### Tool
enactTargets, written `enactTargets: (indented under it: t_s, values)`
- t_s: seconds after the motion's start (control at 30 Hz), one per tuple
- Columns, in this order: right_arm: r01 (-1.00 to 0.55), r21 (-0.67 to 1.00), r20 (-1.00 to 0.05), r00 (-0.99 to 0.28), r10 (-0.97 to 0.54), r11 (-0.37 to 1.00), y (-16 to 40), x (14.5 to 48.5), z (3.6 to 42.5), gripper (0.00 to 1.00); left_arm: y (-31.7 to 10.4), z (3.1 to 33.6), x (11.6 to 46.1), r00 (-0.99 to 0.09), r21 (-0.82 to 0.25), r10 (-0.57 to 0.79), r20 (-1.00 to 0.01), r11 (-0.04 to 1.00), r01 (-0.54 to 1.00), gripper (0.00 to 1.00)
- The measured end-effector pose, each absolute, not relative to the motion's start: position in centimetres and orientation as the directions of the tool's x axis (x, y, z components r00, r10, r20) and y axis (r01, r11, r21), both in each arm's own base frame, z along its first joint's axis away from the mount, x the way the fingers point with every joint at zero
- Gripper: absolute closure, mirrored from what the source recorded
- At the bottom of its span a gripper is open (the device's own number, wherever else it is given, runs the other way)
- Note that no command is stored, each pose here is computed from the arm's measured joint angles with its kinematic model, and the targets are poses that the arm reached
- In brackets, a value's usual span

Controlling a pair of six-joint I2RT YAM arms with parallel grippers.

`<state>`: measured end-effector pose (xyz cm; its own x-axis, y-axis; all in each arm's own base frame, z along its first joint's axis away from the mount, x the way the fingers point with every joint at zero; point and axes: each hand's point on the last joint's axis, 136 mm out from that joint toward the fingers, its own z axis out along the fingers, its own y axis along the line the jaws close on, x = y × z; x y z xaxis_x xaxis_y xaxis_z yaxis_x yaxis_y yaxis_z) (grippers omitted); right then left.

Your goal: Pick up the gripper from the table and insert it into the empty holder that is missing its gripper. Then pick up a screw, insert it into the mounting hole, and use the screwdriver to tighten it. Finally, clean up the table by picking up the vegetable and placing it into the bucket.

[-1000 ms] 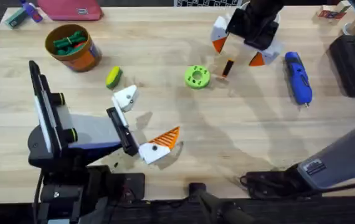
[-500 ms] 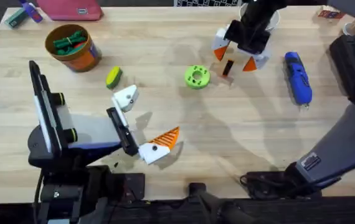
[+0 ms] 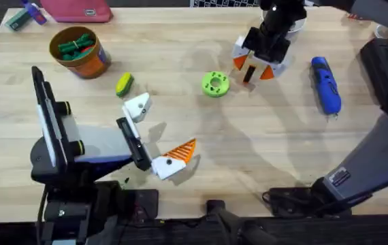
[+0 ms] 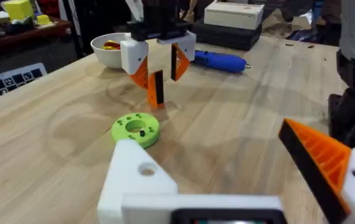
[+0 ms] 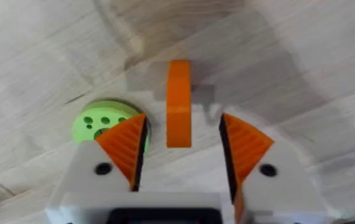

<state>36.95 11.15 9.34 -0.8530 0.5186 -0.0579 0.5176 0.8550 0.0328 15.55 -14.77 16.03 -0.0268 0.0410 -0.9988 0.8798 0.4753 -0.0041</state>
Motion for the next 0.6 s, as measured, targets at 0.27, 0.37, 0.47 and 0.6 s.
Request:
enactTargets:
  t_s: [0.27, 0.37, 0.47, 0.6]
  values:
    - [0.514, 0.043, -0.068, -0.854, 0.516, 0.857, 11.24, 37.27, 9.37, 0.533, -14.77, 16.03, 15.55, -0.027, -0.004, 0.041, -0.999, 0.475, 0.880, 0.015]
    - [0.514, 0.040, -0.071, -0.854, 0.515, 0.857, 11.18, 37.29, 9.36, 0.603, -14.77, 16.02, 15.55, -0.027, -0.004, 0.041, -0.999, 0.475, 0.880, 0.015]
    - [0.510, 0.037, -0.074, -0.856, 0.511, 0.860, 11.14, 37.30, 9.37, 0.739, -14.77, 16.02, 15.55, -0.027, -0.004, 0.041, -0.999, 0.475, 0.880, 0.015]
    - [0.507, 0.035, -0.077, -0.858, 0.509, 0.861, 11.16, 37.32, 9.37, 0.976, -14.77, 16.03, 15.55, -0.027, -0.004, 0.041, -0.999, 0.475, 0.880, 0.015]
